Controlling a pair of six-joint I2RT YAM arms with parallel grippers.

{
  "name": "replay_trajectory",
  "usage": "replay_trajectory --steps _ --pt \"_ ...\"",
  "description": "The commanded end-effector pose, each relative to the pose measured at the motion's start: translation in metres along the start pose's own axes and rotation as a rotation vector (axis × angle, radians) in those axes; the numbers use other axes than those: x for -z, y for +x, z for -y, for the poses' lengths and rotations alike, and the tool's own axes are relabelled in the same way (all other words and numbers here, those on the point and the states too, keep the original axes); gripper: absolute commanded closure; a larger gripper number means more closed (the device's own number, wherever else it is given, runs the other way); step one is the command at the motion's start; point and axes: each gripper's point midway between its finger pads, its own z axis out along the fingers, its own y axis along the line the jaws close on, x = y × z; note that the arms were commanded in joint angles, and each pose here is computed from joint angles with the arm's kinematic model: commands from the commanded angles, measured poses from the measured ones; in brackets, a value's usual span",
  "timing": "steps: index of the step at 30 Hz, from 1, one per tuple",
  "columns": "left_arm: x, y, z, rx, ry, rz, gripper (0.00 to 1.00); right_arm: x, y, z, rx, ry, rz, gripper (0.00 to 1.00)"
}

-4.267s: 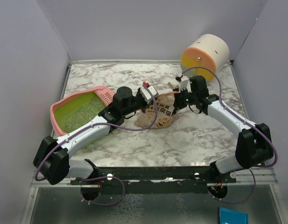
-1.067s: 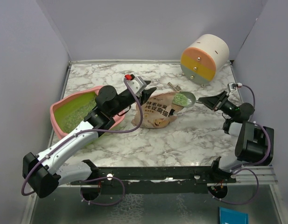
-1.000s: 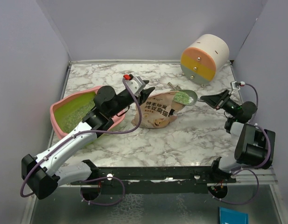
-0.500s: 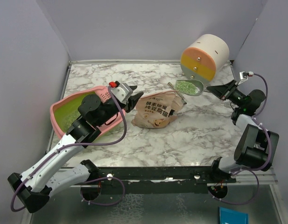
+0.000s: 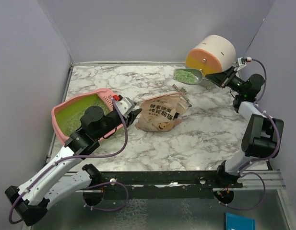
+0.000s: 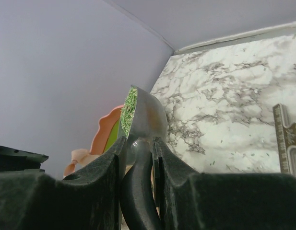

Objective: Fill the litter box with clean litter

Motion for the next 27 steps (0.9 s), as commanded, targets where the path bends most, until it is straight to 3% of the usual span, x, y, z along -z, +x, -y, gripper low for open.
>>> replay_trajectory --steps 1,8,16,21,27 --pt "0.011 -0.006 0.001 -0.005 0.003 0.019 0.64 -0.05 -0.008 -0.012 0.023 -0.042 -0.006 0.99" --pt "0.021 -0.024 -0.001 0.003 -0.011 0.048 0.64 -0.149 0.024 -0.042 0.041 -0.154 -0.135 0.99" --pt "0.031 -0.04 -0.007 0.026 -0.042 0.069 0.65 -0.252 0.104 -0.108 0.131 -0.278 -0.337 0.99" --pt "0.039 -0.041 -0.005 0.035 -0.039 0.058 0.66 -0.292 0.162 -0.152 0.211 -0.339 -0.445 0.99" --pt "0.048 -0.038 -0.003 0.049 -0.037 0.041 0.66 -0.311 0.219 -0.192 0.314 -0.415 -0.518 0.99"
